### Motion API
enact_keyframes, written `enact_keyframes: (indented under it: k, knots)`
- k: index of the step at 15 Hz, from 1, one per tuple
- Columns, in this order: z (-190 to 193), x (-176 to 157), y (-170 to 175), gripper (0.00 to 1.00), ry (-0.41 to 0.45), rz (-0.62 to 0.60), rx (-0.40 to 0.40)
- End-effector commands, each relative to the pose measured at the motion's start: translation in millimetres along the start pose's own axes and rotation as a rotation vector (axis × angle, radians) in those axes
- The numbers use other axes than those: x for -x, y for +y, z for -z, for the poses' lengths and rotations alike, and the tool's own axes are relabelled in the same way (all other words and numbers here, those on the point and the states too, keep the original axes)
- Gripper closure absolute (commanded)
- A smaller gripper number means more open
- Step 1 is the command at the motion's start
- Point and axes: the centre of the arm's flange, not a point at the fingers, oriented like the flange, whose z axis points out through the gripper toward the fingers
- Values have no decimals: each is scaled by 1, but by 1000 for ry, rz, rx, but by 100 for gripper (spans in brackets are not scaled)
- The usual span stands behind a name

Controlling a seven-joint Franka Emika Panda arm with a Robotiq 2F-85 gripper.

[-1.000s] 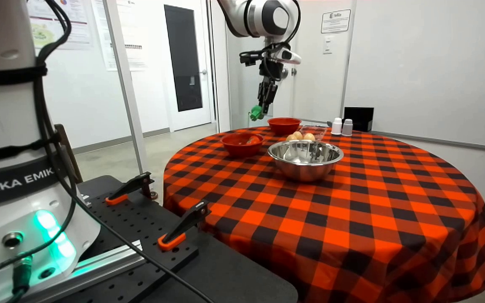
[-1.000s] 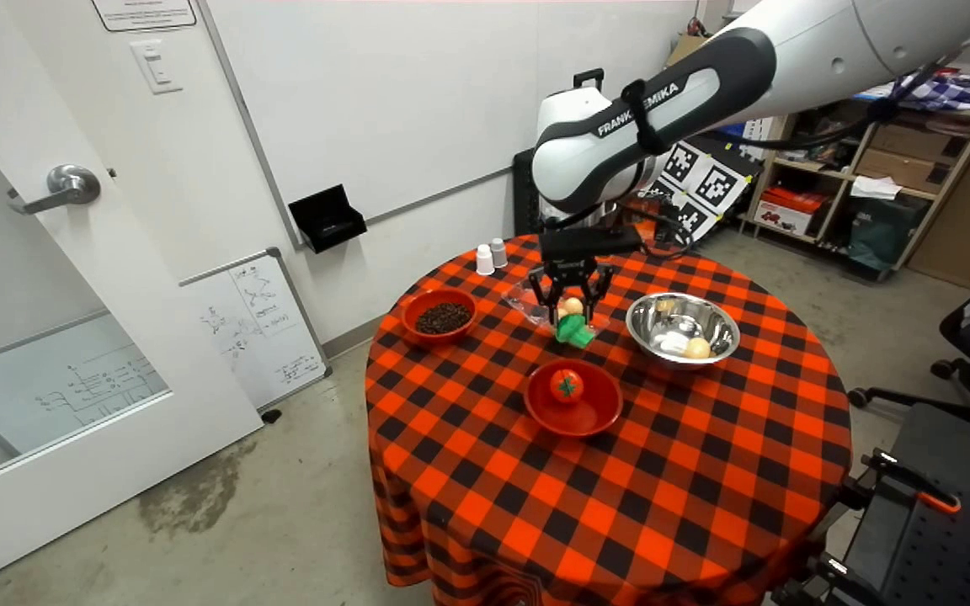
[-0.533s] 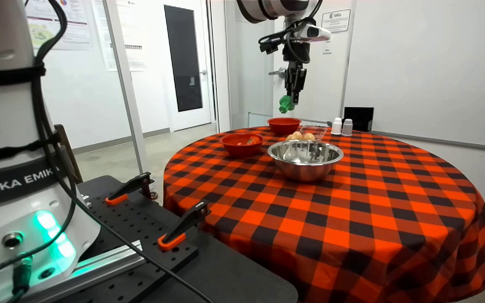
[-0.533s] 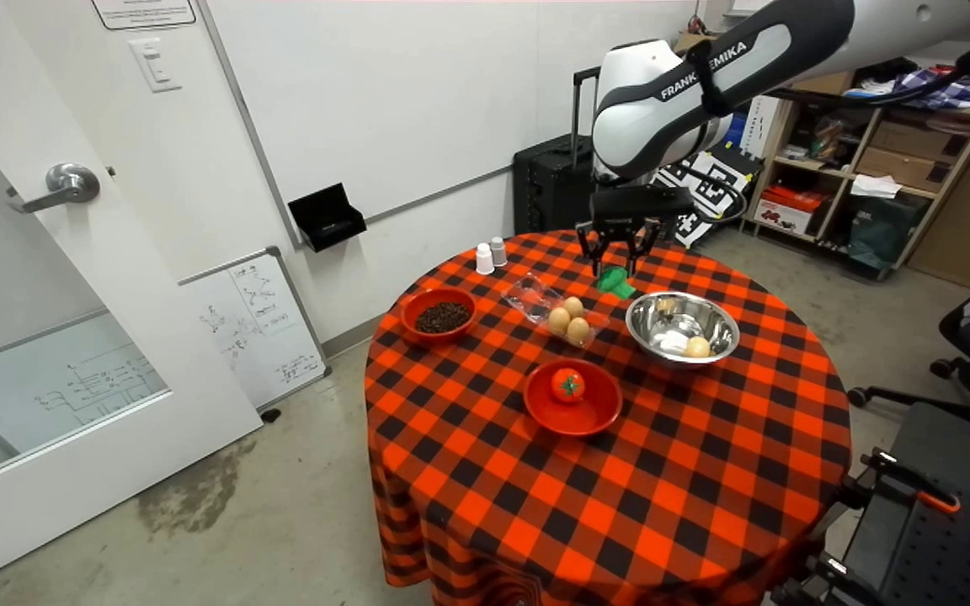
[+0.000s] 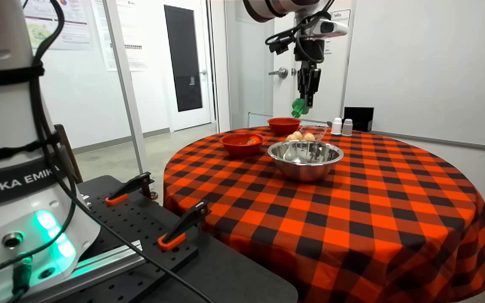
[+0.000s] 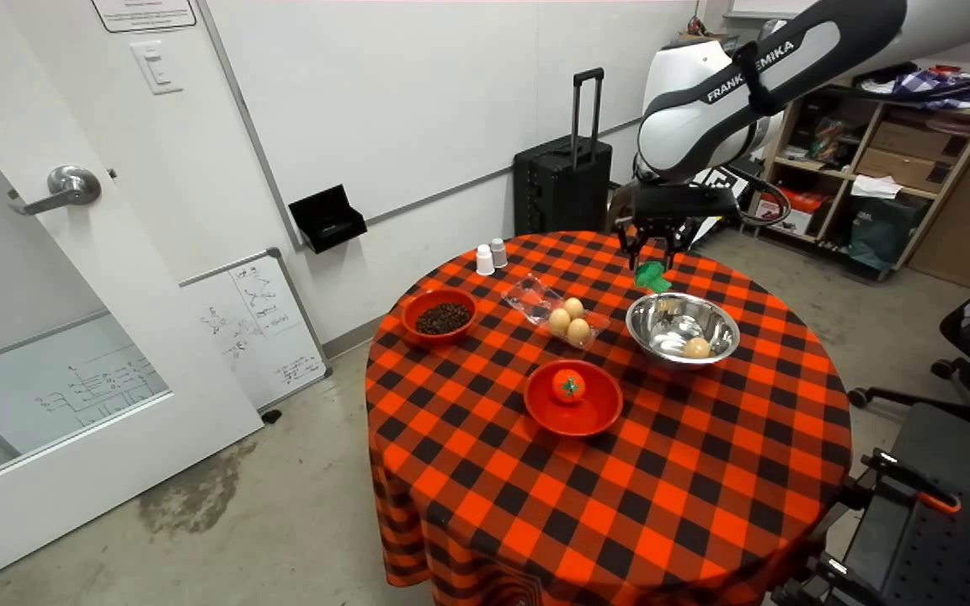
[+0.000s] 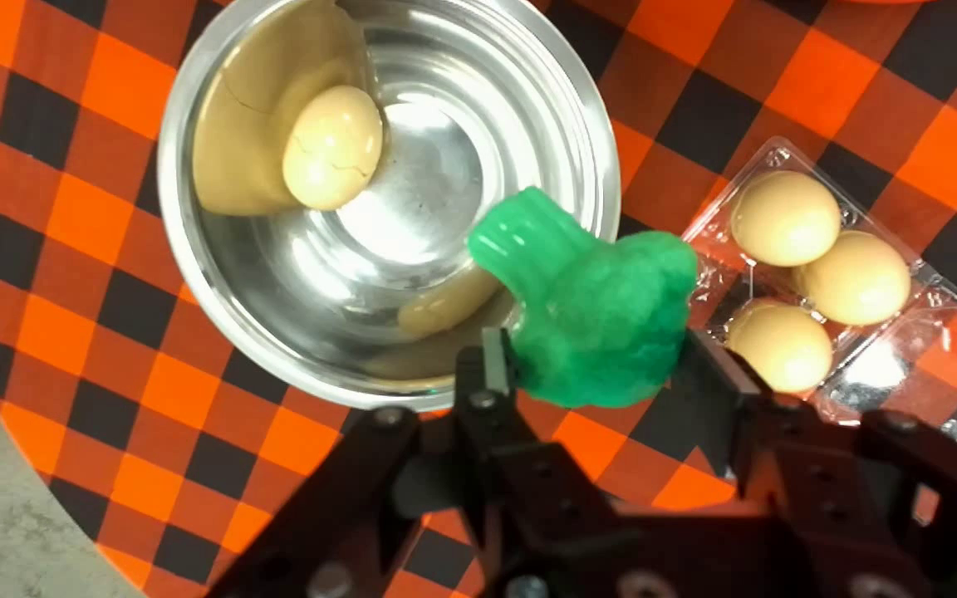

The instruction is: Pick up an egg and the toys from the orange bowl and put them in the silver dish.

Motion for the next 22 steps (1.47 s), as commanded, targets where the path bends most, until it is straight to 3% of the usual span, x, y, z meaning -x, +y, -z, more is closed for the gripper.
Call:
enact_keyframes:
  k: [1,14,22]
  knots:
    - [10,19,19,74,30,19,0]
    - [-6,39,55,74,15,12,30]
    - [-29,30,44,74,102,24,42]
